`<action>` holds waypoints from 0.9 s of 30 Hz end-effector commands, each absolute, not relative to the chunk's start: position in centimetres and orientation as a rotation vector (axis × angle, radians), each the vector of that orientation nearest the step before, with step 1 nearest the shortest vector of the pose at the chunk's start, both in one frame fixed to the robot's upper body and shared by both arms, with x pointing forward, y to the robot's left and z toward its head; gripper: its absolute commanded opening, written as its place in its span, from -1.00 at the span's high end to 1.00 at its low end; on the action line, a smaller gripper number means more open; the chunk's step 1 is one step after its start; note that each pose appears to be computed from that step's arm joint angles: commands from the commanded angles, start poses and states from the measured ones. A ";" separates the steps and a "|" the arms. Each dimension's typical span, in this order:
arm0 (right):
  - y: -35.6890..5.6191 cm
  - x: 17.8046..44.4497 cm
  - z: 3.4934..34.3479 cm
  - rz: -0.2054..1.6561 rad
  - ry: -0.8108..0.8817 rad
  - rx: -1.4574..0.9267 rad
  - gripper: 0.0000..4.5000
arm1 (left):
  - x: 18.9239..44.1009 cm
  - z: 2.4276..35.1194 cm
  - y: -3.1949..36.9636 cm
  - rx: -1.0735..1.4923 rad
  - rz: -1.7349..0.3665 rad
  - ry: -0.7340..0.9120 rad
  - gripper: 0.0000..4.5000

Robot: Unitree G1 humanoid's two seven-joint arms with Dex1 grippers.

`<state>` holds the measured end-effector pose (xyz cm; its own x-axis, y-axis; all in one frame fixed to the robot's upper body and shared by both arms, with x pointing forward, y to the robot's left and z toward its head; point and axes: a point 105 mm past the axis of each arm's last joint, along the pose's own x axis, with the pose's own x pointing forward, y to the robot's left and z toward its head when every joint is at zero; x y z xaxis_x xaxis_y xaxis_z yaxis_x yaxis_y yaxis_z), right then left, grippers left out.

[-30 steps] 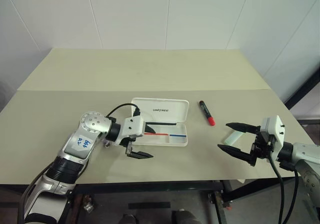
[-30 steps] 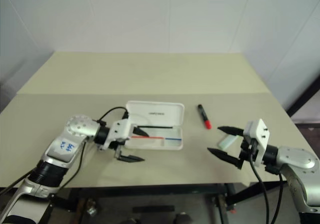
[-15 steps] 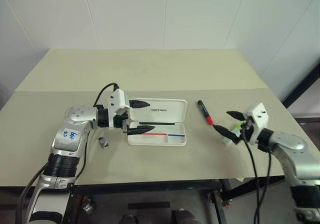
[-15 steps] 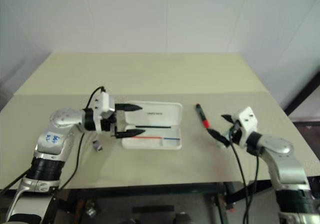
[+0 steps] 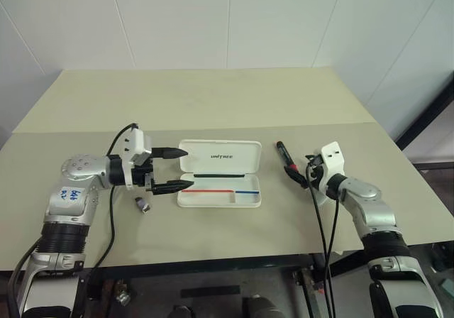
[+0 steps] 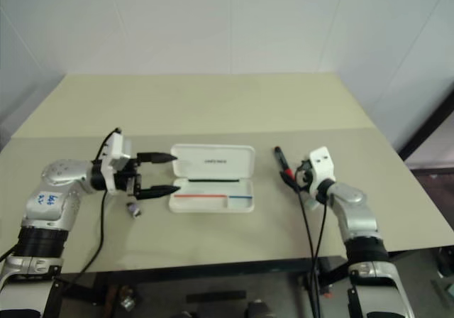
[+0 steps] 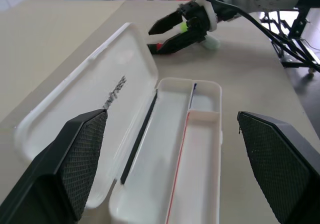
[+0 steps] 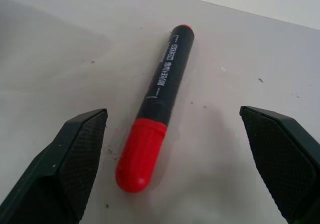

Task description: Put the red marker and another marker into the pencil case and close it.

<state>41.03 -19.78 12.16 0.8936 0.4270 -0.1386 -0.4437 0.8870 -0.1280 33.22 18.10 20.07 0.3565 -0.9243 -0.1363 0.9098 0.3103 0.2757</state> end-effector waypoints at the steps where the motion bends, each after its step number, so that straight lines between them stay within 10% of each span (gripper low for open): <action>1: -19.4 41.6 12.8 0.439 0.080 -0.154 -1.00 | 33.2 21.0 19.4 0.363 -1.177 -0.084 -0.99; 10: -19.9 42.1 10.1 0.350 0.186 -0.093 -1.00 | 33.2 21.8 18.9 0.351 -1.195 -0.148 -0.99; 23: -20.0 41.5 10.8 0.360 0.168 -0.126 0.72 | 33.5 22.1 18.1 0.343 -1.231 -0.181 -1.00; 27: -19.7 41.1 11.7 0.380 0.132 -0.142 0.73 | 33.4 22.0 18.1 0.335 -1.235 -0.183 -1.00</action>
